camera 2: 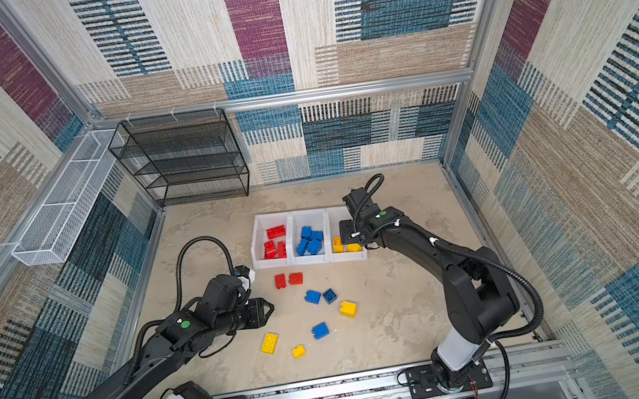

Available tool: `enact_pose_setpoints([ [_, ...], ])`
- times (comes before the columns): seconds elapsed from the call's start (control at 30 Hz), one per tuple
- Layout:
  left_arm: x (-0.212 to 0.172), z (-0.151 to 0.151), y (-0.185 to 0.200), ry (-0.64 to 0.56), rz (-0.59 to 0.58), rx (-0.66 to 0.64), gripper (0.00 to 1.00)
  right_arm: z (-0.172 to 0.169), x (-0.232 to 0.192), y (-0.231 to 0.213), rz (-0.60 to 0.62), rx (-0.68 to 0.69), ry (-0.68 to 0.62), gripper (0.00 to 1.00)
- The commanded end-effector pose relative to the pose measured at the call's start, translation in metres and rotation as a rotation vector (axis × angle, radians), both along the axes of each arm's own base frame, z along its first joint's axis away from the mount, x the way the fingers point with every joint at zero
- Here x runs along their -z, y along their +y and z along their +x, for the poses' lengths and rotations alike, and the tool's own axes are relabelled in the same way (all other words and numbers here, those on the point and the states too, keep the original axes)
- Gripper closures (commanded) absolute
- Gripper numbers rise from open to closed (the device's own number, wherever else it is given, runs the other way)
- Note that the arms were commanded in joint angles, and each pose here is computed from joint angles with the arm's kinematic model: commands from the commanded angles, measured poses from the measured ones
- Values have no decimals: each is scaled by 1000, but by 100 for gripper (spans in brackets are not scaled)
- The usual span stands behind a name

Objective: Sort the legos into containers by color
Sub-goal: 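Lower the left gripper onto the yellow 2x3 brick and grasp it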

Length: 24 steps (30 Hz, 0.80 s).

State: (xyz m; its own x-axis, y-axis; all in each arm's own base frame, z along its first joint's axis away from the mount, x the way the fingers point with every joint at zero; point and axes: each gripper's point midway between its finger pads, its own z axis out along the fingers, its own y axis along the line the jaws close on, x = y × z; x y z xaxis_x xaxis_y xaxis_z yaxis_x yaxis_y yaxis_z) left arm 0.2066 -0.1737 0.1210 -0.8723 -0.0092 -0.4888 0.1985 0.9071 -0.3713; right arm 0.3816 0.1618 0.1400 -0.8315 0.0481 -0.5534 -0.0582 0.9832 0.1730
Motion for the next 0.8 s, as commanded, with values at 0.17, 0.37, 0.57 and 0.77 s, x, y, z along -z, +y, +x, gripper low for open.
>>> enact_pose_setpoints([
  [0.17, 24, -21, 29, 82, 102, -87, 54, -24, 3, -1, 59, -2, 17, 29],
  [0.37, 41, -36, 30, 141, 140, -70, 54, -37, 5, -3, 82, 0, 19, 28],
  [0.57, 54, -47, 22, 171, 200, -31, 52, -43, 10, -4, 91, -5, 24, 28],
  [0.77, 64, -52, 20, 189, 246, -6, 47, -46, 11, -5, 93, -7, 23, 28],
])
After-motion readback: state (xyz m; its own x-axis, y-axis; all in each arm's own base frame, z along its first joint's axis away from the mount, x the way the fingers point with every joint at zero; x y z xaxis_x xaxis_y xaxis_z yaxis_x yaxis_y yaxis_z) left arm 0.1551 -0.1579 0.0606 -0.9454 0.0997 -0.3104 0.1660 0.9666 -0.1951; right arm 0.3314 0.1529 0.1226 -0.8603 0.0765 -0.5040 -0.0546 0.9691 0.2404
